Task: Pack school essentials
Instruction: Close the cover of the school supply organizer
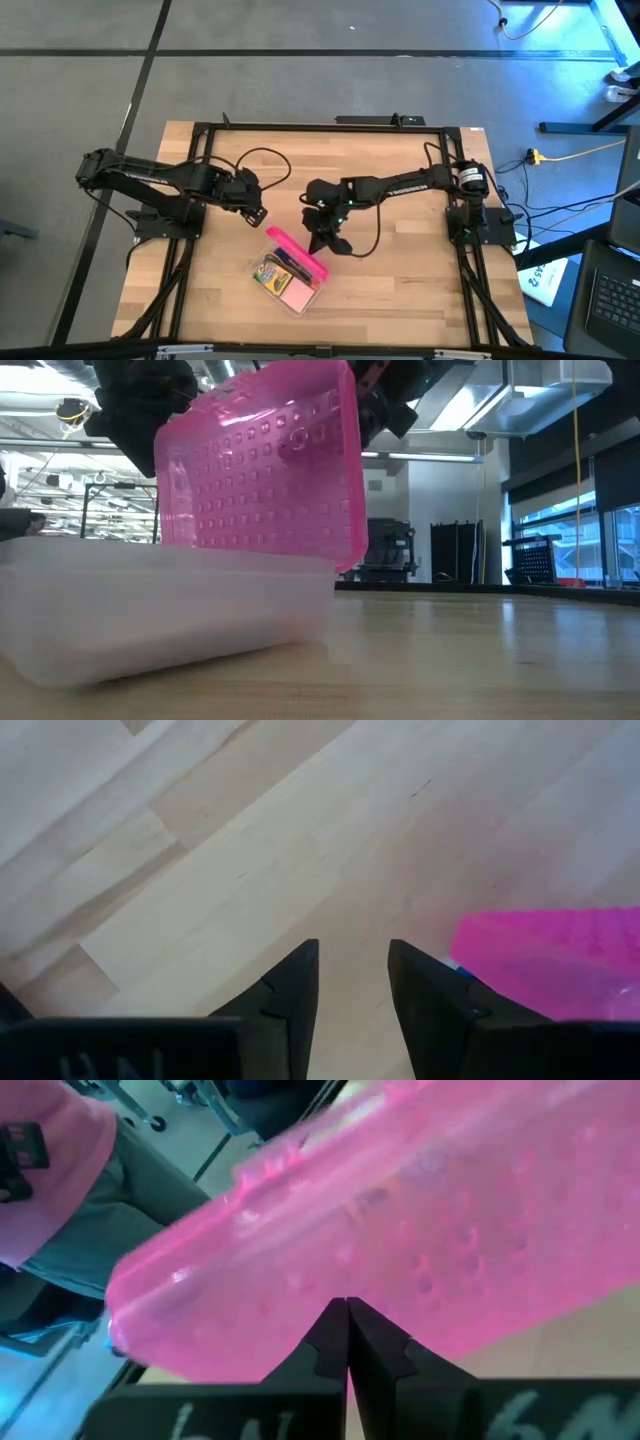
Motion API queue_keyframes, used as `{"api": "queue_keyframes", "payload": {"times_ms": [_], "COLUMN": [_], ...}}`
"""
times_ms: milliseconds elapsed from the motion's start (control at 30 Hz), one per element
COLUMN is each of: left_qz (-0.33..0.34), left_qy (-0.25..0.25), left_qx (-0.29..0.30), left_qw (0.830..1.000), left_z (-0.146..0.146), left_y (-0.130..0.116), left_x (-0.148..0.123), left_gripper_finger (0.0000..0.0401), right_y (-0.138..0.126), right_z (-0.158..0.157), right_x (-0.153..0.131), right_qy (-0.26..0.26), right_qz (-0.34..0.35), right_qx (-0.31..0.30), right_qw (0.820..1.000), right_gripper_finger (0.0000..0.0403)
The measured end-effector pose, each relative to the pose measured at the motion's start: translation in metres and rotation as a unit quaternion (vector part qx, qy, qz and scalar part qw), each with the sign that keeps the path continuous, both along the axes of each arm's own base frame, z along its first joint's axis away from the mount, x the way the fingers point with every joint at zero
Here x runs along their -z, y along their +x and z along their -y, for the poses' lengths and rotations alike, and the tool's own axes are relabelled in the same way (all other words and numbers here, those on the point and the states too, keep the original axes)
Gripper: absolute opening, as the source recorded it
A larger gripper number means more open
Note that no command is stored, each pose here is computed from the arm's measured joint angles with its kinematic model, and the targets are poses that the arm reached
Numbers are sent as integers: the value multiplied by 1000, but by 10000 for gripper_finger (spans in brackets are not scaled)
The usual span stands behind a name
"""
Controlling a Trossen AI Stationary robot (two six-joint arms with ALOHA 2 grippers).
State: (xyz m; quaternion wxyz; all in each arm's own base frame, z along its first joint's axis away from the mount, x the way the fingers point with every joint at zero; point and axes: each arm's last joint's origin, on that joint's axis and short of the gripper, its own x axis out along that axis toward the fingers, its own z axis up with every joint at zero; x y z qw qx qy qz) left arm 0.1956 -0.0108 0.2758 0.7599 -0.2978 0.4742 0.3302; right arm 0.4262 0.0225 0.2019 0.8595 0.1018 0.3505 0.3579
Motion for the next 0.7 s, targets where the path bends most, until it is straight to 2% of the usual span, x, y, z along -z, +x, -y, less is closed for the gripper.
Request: {"api": "queue_keyframes", "payload": {"times_ms": [333, 500, 600, 700], "left_qz": [-1, -1, -2, -2], "left_qy": [1, 1, 1, -1], "left_qx": [12, 24, 31, 39], "left_qw": [1000, 1000, 1000, 999], "left_z": [3, 8, 11, 14], "left_y": [0, -1, -1, -1], "left_x": [0, 0, 0, 0], "left_gripper_finger": [117, 117, 117, 117], "right_y": [7, 17, 22, 23], "right_z": [-17, -31, -37, -37], "right_x": [-6, 4, 18, 27], "right_qy": [-29, -32, -29, -21], "right_qz": [63, 110, 111, 85], "right_qx": [-24, -45, -53, -44], "right_qw": [997, 992, 992, 995], "right_gripper_finger": [7, 7, 7, 7]}}
